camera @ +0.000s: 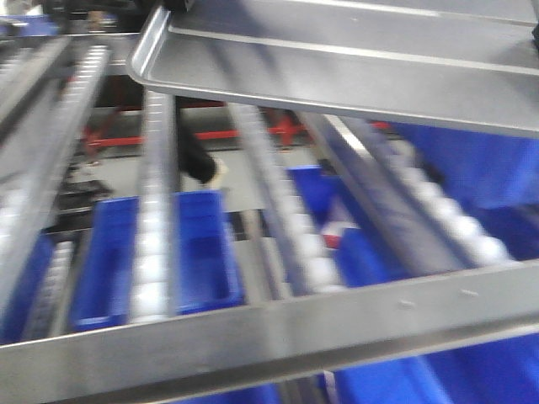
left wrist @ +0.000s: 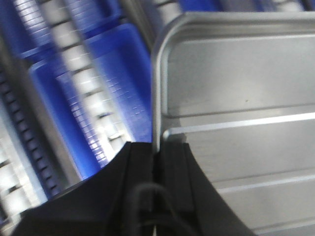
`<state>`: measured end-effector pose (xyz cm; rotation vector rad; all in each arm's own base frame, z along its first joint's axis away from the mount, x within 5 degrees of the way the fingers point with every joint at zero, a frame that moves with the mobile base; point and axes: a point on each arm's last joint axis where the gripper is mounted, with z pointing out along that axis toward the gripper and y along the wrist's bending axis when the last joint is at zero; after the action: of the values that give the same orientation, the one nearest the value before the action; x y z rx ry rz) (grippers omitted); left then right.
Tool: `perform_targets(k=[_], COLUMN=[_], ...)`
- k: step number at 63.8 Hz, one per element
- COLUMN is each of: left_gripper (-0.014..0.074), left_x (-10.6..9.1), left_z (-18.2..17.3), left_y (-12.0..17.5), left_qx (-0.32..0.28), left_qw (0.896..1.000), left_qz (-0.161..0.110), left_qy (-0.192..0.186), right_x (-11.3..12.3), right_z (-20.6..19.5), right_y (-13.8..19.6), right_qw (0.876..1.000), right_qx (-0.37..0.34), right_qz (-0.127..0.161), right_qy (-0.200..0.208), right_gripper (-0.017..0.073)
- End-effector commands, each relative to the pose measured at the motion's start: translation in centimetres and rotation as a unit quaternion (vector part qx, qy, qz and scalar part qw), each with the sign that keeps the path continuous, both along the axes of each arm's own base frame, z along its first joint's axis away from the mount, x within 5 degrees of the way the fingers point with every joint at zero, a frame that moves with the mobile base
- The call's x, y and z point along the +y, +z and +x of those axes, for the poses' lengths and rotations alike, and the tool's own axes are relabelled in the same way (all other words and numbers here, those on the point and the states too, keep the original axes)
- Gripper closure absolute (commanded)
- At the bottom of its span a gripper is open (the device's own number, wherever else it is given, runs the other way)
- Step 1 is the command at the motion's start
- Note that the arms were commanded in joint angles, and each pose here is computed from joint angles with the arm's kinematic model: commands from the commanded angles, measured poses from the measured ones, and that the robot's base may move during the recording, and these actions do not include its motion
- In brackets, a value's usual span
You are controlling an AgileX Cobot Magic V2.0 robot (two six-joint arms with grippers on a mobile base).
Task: Grab silver tray and stack on right shelf
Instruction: 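Hold the tray raised with both grippers while the base turns away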
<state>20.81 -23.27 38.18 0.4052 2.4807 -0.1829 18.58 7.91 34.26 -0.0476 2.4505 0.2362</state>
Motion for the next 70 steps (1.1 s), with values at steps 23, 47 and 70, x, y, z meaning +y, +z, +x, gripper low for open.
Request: perform_targets(k=[23,47,70], left_gripper=[0.0688,0.0688,0.0688], left_x=[0.83,0.83,0.83], left_z=[-0.46,-0.46,-0.46], left_y=[2.65,2.65,2.65], left_qx=[-0.052,-0.051,-0.051], left_qw=[0.998,0.998,0.998], left_qz=[-0.023,-0.023,-0.023], left_qy=[-0.007,-0.007,-0.007], right_x=[-0.25,-0.25,-0.25], right_z=[-0.04,-0.04,-0.04], right_y=[1.72,1.72,1.72], right_qw=[0.999,0.999,0.999], right_qx=[-0.049,-0.049,-0.049], right_qz=[-0.009,-0.009,-0.009], right_qy=[0.013,0.013,0.013], right_gripper=[0.0502,0.0502,0.0502])
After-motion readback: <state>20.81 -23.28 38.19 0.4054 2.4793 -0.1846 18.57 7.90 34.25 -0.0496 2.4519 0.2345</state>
